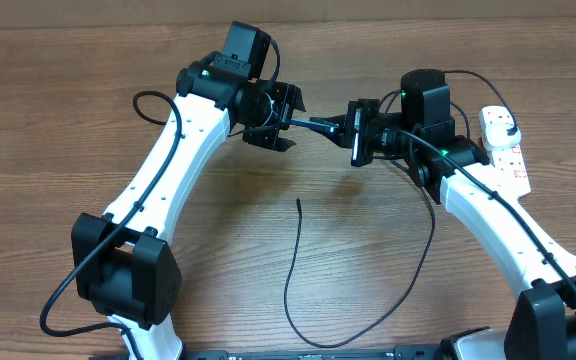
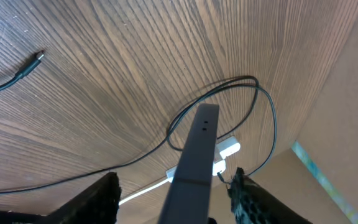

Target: Plug charger to phone and switch on socket

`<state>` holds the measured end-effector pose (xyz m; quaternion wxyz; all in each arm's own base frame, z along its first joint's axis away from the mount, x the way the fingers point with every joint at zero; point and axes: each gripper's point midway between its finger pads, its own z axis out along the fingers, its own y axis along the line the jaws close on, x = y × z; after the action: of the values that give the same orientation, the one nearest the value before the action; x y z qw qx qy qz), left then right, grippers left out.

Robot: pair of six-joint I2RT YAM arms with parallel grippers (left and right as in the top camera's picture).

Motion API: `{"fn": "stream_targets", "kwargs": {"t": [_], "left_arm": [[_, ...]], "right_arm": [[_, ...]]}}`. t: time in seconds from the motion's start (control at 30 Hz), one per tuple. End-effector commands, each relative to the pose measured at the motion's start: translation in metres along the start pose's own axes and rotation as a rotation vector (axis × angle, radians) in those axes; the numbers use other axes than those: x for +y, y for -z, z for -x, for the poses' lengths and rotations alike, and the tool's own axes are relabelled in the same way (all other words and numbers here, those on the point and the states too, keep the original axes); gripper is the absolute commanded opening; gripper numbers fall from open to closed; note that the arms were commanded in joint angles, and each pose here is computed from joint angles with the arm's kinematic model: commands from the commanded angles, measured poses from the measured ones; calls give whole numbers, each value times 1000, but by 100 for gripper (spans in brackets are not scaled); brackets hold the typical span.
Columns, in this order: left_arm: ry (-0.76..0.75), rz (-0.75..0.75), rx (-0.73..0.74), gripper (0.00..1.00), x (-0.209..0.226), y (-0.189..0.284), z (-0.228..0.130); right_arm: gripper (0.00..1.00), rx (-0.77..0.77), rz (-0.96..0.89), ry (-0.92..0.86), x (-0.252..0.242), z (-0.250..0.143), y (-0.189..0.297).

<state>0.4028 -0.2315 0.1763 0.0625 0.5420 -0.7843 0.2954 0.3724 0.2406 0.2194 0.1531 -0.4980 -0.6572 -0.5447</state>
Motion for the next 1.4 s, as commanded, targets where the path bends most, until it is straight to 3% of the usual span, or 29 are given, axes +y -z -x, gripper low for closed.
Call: {"fn": "stream_targets", "kwargs": {"t": [0.0,0.03,0.2,1.13,1.37], "left_arm": [[-23,-38,-4,54,-9,12,-11],[-23,-38,-3,48,-8,12,-11],[-24,-42,-2,38,-10,12,-11],[-29,-40,1,4,-9,12,-12],[-36,-40,1,4,-9,12,-12]], "right_arm": [[4,42,3,26,6,-14,0],[4,42,3,26,6,-14,0],[4,42,3,27,6,-14,0],[4,42,3,27,6,-14,0],[5,42,3,27,6,-14,0]]}}
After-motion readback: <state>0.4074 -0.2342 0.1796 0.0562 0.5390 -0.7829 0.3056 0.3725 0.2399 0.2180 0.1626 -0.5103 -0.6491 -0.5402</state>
